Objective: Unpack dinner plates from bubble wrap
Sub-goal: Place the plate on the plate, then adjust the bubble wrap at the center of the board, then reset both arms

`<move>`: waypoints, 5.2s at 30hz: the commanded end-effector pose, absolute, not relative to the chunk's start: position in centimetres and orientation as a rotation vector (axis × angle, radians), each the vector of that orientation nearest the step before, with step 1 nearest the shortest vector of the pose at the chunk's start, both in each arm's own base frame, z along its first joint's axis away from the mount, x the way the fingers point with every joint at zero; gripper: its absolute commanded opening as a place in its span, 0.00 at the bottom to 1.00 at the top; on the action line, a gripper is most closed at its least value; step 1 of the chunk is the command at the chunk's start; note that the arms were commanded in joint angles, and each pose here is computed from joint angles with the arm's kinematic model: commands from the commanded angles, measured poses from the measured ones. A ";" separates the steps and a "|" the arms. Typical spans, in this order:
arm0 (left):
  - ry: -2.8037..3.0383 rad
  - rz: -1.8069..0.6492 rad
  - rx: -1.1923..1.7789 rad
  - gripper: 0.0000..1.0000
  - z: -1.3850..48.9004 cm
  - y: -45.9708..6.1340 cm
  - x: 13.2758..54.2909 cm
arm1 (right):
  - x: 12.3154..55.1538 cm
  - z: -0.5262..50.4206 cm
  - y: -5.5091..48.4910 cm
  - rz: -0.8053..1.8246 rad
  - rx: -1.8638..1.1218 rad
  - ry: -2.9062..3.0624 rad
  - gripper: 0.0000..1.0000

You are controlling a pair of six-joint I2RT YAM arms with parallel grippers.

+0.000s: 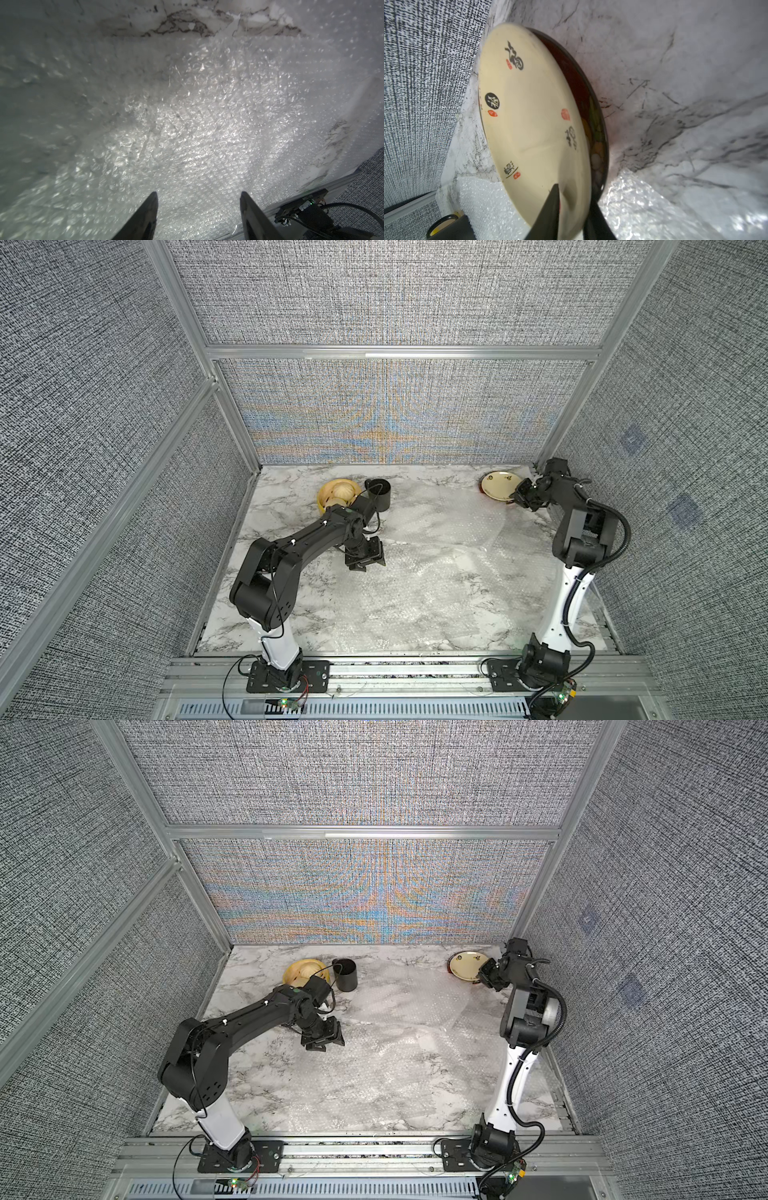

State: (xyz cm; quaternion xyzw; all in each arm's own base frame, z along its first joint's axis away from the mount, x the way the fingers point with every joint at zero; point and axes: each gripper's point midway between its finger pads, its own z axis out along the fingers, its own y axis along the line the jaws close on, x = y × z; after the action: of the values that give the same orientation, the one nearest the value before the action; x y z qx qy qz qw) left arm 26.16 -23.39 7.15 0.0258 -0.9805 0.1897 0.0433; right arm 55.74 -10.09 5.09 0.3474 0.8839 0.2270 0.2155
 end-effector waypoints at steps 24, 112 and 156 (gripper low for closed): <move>-3.022 0.587 0.064 0.63 7.7 -23.0 25.3 | 53.3 8.9 -9.2 0.637 0.960 2.417 0.53; -3.641 1.187 -0.305 0.99 25.4 -18.4 23.5 | 31.3 37.2 5.1 0.507 0.017 1.934 0.99; -4.347 -0.007 0.557 1.00 21.1 -6.4 29.7 | 39.8 14.3 -0.1 0.289 0.081 2.097 0.99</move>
State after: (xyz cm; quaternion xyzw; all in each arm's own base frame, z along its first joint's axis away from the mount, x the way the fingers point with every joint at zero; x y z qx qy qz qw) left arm 28.76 -6.34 19.84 0.1075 -0.8215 0.0106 -0.5598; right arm 38.04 0.51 13.04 0.0408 0.8853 0.1313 0.4443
